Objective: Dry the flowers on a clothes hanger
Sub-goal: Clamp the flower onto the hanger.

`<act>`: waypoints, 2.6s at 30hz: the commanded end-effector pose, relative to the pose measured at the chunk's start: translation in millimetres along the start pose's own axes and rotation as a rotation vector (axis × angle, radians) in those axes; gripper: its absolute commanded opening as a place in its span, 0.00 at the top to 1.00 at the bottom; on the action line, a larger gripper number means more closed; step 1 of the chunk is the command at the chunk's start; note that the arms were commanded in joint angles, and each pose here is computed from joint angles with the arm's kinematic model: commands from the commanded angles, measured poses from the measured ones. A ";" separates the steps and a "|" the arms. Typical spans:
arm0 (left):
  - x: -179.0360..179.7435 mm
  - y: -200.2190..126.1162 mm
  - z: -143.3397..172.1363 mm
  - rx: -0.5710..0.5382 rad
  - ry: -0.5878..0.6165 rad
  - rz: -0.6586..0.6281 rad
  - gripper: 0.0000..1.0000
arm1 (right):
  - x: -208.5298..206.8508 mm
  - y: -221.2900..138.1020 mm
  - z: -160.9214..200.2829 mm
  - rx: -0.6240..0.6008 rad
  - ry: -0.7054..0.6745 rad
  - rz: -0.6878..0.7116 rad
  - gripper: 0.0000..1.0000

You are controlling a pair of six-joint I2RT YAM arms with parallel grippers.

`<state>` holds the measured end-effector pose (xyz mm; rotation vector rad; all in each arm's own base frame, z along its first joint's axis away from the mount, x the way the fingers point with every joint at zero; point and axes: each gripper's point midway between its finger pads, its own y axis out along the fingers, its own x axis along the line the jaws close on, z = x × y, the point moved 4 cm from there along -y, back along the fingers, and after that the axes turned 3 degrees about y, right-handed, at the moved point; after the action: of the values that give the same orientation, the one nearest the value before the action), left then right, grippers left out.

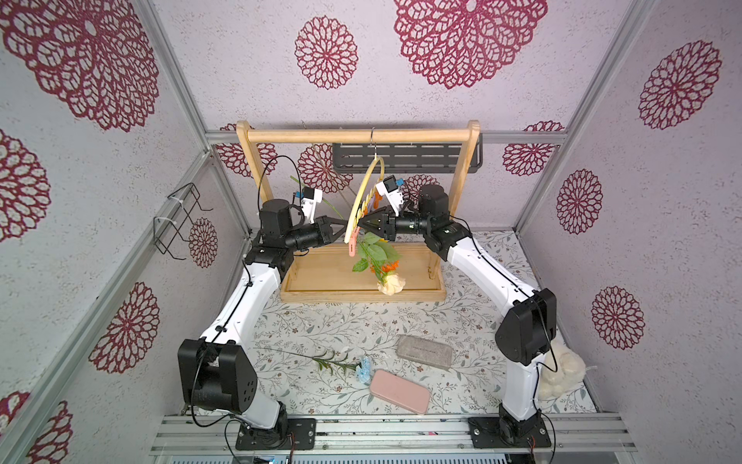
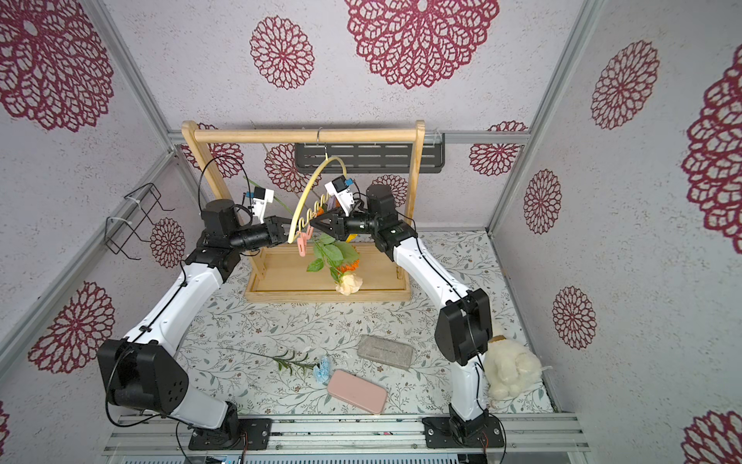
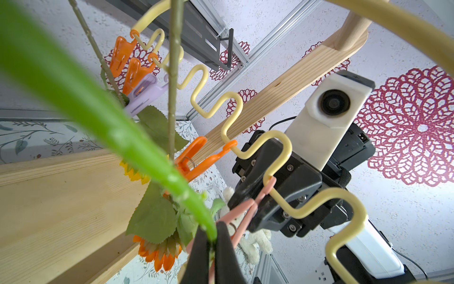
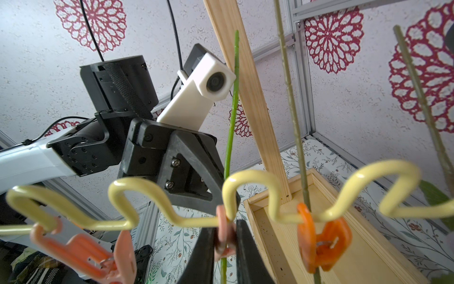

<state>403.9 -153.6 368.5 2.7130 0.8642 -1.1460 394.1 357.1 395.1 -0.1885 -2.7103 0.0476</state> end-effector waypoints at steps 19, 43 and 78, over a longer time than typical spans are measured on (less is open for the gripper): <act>-2.9 -6.2 -2.5 -0.015 0.051 -0.003 1.00 | 11.4 -10.0 -13.1 -0.029 -0.008 0.022 0.82; -2.5 -5.2 -3.9 -0.016 0.042 -0.002 0.99 | 17.4 -14.8 -12.2 -0.036 -0.029 0.027 0.47; 4.8 -28.5 0.4 -0.042 0.024 -0.047 0.41 | 46.5 -65.0 -0.2 -0.054 -0.098 0.219 0.38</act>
<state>397.3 -131.2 363.2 2.6856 0.9481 -1.1296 354.7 315.1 390.8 -0.4304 -2.6922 0.0995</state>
